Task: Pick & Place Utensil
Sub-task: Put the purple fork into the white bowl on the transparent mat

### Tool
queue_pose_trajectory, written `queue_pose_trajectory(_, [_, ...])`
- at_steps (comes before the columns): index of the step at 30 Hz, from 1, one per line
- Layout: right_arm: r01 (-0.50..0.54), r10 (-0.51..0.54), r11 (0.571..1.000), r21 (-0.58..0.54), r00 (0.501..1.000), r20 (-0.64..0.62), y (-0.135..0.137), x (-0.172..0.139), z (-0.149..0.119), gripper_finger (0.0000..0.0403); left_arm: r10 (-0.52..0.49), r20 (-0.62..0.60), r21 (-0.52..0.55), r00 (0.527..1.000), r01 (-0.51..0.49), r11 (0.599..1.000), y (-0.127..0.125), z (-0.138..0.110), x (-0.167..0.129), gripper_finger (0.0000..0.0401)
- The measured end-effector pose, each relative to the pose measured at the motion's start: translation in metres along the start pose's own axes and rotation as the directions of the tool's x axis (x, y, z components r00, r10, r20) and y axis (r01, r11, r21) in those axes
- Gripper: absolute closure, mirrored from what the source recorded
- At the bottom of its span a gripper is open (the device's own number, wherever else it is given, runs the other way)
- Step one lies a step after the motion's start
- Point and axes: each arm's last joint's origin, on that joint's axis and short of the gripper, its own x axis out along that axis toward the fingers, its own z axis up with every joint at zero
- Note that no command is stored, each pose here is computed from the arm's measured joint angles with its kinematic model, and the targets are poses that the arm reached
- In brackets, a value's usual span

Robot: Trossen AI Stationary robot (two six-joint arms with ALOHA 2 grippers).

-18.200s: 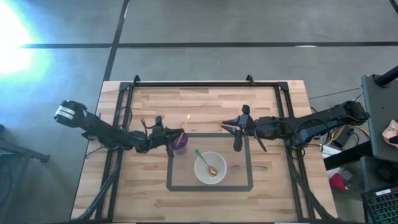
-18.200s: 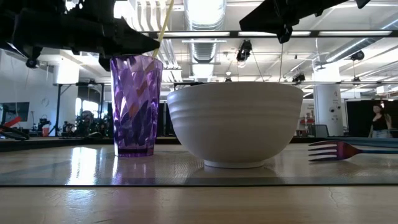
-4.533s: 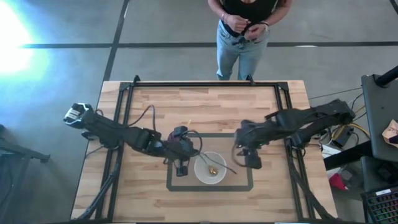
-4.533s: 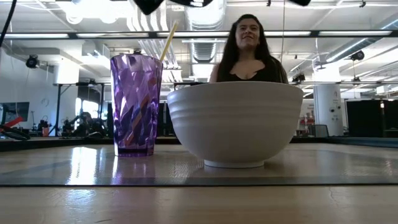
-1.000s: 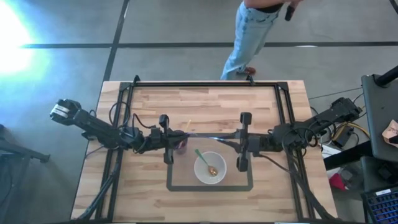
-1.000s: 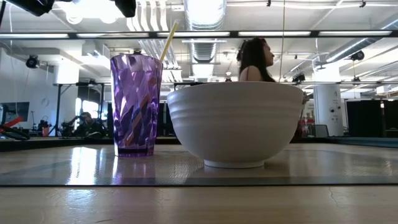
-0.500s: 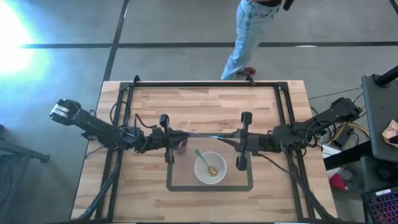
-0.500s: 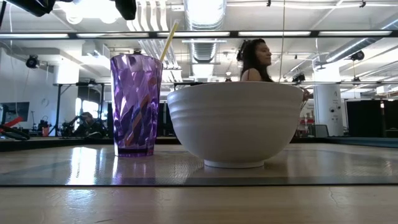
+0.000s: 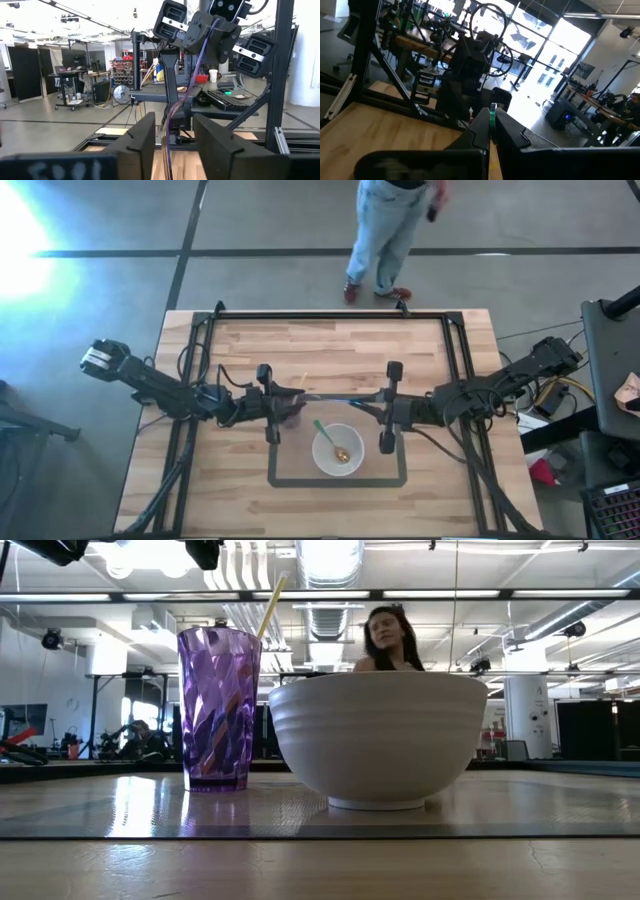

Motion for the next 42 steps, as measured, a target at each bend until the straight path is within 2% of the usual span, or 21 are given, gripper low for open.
queue_pose_trajectory(7, [0.002, 0.001, 1.0, 0.031, 0.997, -0.073, -0.008, -0.01, 0.0, 0.0392, 0.003, 0.006, 0.007, 1.0, -0.003, 1.0, 0.0, 0.002, 0.0, 0.0235])
queue_pose_trajectory(17, [-0.011, 0.022, 0.997, 0.074, 0.988, -0.154, -0.03, -0.042, 0.001, 0.0392, -0.001, -0.027, 0.023, 1.0, 0.002, 1.0, 0.002, 0.004, -0.003, 0.0234])
queue_pose_trajectory(25, [0.006, 0.026, 0.987, 0.162, 0.98, -0.199, -0.049, -0.069, 0.0, 0.0392, -0.014, -0.065, 0.04, 0.998, 0.017, 0.999, 0.003, 0.004, -0.005, 0.0234])
queue_pose_trajectory(34, [0.118, -0.028, 0.949, 0.292, 0.955, -0.294, -0.073, -0.084, -0.016, 0.0392, -0.108, -0.074, 0.04, 0.991, 0.111, 0.993, 0.0, 0.004, -0.005, 0.0233])
queue_pose_trajectory(42, [0.085, 0.079, 0.887, 0.454, 0.94, -0.331, -0.088, -0.084, -0.033, 0.0392, -0.122, -0.082, 0.043, 0.989, 0.126, 0.991, 0.0, 0.003, -0.006, 0.0233])
